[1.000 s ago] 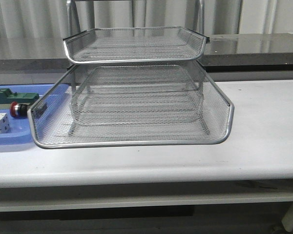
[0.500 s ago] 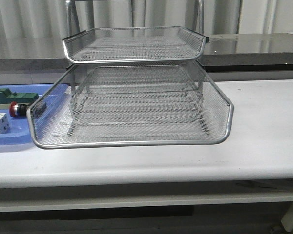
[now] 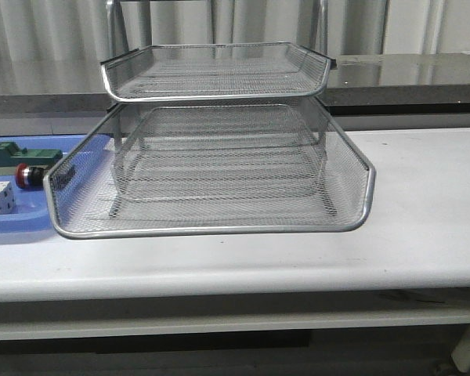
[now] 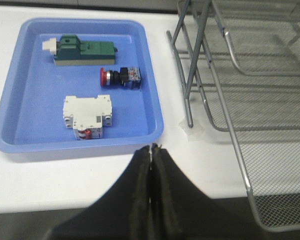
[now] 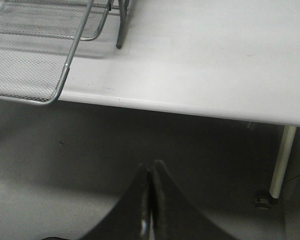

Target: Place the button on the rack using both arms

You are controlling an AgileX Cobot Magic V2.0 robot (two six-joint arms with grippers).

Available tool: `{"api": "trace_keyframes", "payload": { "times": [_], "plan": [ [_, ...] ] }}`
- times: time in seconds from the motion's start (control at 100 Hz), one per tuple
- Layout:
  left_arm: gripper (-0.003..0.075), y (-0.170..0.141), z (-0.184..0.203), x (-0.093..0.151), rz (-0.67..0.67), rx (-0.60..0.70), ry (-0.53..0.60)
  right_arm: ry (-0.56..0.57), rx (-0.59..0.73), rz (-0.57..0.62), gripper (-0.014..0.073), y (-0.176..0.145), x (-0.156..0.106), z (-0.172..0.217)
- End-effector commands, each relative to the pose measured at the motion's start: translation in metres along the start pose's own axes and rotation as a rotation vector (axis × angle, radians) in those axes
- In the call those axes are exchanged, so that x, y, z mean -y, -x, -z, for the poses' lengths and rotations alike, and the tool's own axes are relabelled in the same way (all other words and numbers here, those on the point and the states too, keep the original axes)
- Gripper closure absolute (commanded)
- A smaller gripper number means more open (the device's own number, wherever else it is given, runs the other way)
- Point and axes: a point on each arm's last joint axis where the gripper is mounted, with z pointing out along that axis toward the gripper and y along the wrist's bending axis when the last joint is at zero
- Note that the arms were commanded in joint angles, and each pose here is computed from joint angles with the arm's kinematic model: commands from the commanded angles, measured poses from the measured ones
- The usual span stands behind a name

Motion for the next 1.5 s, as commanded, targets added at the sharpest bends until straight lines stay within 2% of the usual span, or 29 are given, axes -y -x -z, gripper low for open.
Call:
{"api": "trace_keyframes", "payload": {
  "times": [0.0, 0.14, 0.3, 0.57, 0.66, 0.71, 0.86, 0.9, 0.95, 1.17, 1.32, 1.49],
  "plan": [
    [0.0741, 0.024, -0.009, 0.001, 0.0, -0.004, 0.002, -0.003, 0.096, 0.0, 0.0664, 0.013, 0.0, 0.007],
    [0.0741, 0.037, -0.034, -0.001, -0.01, -0.118, 0.009, -0.003, 0.096, 0.0, 0.0664, 0.013, 0.0, 0.007],
    [0.0741, 0.046, -0.056, -0.002, -0.097, -0.251, -0.003, -0.003, 0.096, 0.0, 0.0664, 0.013, 0.0, 0.007],
    [0.0721, 0.06, -0.074, -0.002, -0.127, -0.338, -0.017, -0.003, 0.096, 0.0, 0.0664, 0.013, 0.0, 0.007],
    [0.0633, 0.061, -0.073, -0.001, -0.165, -0.349, -0.025, -0.003, 0.096, 0.0, 0.0664, 0.013, 0.0, 0.007],
    [0.0549, 0.062, -0.072, -0.001, -0.191, -0.354, -0.031, -0.003, 0.096, 0.0, 0.0664, 0.013, 0.0, 0.007],
    [0.0205, 0.062, -0.072, -0.001, -0.206, -0.352, -0.032, -0.003, 0.095, 0.0, 0.0664, 0.013, 0.0, 0.007],
    [0.0144, 0.062, -0.072, -0.001, -0.206, -0.352, -0.032, -0.003, 0.095, 0.0, 0.0664, 0.013, 0.0, 0.007],
    [0.0111, 0.062, -0.073, -0.001, -0.207, -0.347, -0.031, -0.003, 0.095, 0.0, 0.0664, 0.013, 0.0, 0.007],
    [0.0116, 0.064, -0.076, 0.0, -0.211, -0.33, -0.043, -0.003, 0.095, 0.0, 0.0664, 0.013, 0.0, 0.007],
    [0.0116, 0.074, -0.087, -0.001, -0.356, -0.287, -0.057, -0.003, 0.095, 0.0, 0.0664, 0.013, 0.0, 0.007],
    [0.0116, 0.093, -0.113, -0.002, -0.496, -0.303, -0.083, -0.003, 0.094, 0.0, 0.0664, 0.013, 0.0, 0.007]
  ]
}}
